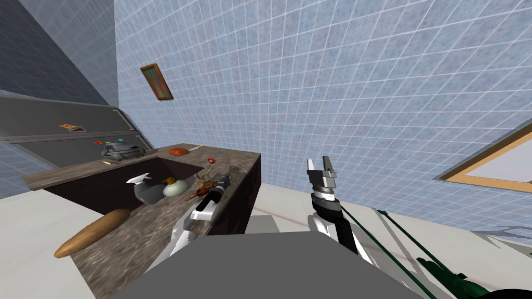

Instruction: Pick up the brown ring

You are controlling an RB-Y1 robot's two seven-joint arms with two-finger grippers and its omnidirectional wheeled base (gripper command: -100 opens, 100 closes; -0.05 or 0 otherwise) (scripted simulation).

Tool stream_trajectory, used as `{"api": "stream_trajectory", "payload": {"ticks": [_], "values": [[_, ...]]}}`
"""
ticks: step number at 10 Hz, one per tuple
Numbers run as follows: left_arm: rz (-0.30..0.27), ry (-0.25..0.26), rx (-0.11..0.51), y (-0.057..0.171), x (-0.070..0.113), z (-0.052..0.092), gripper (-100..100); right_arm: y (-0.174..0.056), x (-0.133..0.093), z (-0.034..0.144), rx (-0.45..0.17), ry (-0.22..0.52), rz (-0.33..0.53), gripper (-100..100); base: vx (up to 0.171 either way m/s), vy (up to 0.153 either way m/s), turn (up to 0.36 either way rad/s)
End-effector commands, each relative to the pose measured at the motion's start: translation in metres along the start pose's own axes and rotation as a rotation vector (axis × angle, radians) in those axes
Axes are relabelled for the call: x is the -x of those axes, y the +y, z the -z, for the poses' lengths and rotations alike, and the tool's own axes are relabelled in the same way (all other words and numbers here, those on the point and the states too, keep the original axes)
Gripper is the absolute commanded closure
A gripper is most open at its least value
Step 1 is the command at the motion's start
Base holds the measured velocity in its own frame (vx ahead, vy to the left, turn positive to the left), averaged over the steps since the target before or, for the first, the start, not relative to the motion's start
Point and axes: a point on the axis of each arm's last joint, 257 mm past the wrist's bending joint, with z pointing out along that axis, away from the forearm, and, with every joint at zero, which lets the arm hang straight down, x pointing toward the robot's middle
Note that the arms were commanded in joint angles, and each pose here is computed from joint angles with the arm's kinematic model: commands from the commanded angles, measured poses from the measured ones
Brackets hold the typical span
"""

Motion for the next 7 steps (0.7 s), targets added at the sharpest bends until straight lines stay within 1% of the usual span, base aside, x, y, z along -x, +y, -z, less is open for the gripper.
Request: {"api": "stream_trajectory", "payload": {"ticks": [1,7], "values": [[-0.004,-0.003,0.021,0.000,0.004,0.000,-100,0.000,0.000,0.000,0.000,0.000,0.000,0,0.009,-0.017,-0.020],[-0.024,-0.015,0.093,0.000,0.018,0.003,-100,0.000,0.000,0.000,0.000,0.000,0.000,0,0.012,-0.017,-0.020]]}}
